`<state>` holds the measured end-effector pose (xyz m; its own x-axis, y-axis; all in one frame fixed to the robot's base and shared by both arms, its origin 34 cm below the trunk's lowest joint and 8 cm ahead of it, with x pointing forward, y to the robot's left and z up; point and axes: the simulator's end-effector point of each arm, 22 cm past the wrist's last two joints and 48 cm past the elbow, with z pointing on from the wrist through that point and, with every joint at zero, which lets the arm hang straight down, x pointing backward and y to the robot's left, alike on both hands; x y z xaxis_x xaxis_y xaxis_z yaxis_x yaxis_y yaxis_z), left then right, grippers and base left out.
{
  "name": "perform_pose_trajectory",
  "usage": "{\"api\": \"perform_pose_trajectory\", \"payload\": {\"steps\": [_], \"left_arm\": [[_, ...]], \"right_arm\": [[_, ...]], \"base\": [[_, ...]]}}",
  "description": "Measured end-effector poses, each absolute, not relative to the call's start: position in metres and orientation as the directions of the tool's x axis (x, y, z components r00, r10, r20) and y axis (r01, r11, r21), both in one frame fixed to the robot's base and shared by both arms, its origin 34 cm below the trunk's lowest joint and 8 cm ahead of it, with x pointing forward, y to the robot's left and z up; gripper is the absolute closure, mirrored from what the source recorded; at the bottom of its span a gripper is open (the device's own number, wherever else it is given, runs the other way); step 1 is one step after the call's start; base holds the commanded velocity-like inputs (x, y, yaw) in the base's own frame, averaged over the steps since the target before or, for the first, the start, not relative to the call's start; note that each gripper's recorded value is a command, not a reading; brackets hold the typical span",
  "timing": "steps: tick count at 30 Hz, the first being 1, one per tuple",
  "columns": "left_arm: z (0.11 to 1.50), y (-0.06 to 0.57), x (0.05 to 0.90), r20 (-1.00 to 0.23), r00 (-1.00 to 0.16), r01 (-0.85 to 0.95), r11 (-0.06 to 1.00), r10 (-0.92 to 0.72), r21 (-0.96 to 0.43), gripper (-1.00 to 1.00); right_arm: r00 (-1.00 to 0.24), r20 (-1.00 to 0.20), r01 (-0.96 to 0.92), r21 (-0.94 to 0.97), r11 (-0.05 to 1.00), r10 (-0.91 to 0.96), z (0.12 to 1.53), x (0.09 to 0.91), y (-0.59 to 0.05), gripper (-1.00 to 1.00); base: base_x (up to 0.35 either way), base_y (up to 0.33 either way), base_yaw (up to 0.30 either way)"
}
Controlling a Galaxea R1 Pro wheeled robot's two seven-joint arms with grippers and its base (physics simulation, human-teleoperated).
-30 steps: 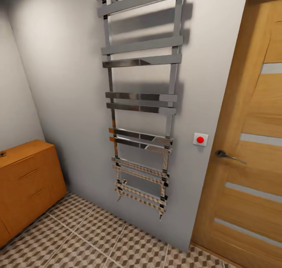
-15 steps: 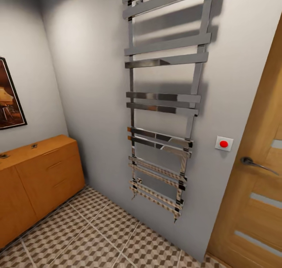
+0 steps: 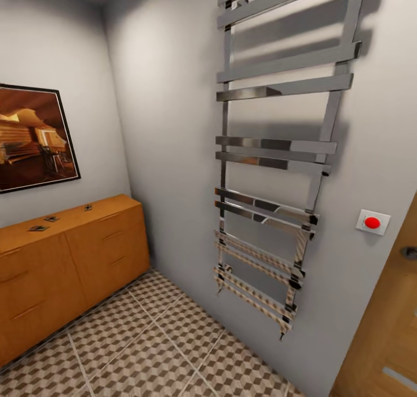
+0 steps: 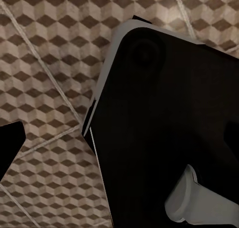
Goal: Take the four mousetraps from the cabinet in the bathroom and place them on the bathroom floor. Make sure all four end up on the same floor surface, and ensure that at least two of them are either under or directly next to the same bathroom sink.
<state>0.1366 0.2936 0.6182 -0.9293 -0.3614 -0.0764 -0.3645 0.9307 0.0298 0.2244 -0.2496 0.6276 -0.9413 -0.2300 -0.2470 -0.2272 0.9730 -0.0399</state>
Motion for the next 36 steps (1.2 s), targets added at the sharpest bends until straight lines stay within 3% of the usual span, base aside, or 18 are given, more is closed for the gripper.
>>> {"api": "perform_pose_trajectory", "payload": {"steps": [36], "left_arm": [[0.6182,0.2936,0.1366,-0.076,-0.929,-0.364,0.931,-0.361,0.03,-1.0]], "right_arm": [[-0.941,-0.247,-0.227,-0.04,0.973,-0.23,0.6276,0.2244,-0.2496,-1.0]], "base": [[0.0,0.0,0.293]]}}
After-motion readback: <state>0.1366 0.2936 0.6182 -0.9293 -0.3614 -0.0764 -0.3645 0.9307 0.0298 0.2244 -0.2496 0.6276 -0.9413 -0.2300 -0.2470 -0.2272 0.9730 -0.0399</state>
